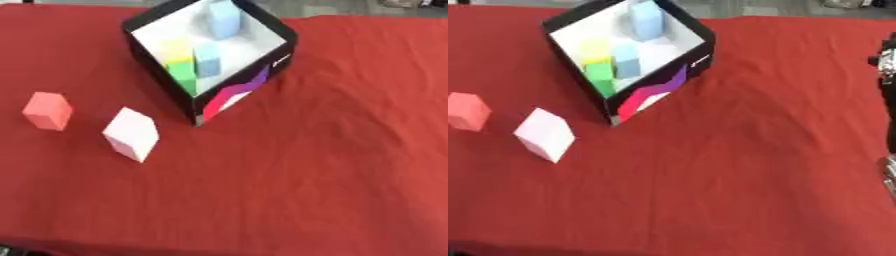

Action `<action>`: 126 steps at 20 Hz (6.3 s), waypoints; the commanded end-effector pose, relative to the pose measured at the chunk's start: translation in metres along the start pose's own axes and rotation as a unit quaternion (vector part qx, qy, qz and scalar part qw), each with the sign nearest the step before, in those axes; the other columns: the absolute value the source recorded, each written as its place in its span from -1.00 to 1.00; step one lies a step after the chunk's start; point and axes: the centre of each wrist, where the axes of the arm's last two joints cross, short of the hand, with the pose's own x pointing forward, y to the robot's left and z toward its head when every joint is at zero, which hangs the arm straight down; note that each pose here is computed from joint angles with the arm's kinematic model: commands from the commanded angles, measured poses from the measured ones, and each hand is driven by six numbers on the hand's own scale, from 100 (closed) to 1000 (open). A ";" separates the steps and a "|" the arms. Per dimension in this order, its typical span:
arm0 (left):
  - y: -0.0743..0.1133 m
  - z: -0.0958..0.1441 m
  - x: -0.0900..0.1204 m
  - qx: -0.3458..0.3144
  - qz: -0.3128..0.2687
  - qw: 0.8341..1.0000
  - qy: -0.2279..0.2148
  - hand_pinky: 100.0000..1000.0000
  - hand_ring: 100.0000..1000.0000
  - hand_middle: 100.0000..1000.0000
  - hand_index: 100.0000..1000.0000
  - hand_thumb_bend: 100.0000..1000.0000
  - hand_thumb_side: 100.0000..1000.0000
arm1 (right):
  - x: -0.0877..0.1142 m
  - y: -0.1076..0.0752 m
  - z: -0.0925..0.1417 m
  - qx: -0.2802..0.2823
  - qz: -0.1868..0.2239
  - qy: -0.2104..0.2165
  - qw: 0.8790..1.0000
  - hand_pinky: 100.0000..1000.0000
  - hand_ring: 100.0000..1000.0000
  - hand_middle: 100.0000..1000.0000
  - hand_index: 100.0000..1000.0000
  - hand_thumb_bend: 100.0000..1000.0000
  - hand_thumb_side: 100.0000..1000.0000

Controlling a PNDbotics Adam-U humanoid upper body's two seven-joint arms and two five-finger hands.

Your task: Pick up objects on the table and place them in the box.

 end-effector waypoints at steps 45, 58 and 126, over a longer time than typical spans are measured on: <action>0.068 -0.037 0.014 0.071 -0.011 0.993 -0.091 0.70 0.67 0.51 0.71 -0.33 -0.52 | -0.003 0.000 0.002 0.021 -0.008 0.014 1.000 1.00 0.41 0.48 0.60 -1.00 0.07; 0.064 -0.067 0.006 -0.010 -0.001 0.994 -0.105 0.80 0.75 0.55 0.76 -0.21 0.28 | -0.004 0.002 0.002 0.025 -0.015 0.019 0.999 1.00 0.41 0.48 0.60 -1.00 0.07; 0.026 -0.092 -0.007 -0.022 -0.110 0.993 -0.042 0.79 0.81 0.58 0.83 0.25 -0.42 | -0.021 0.009 0.008 0.031 -0.016 0.058 0.998 1.00 0.40 0.47 0.59 -1.00 0.13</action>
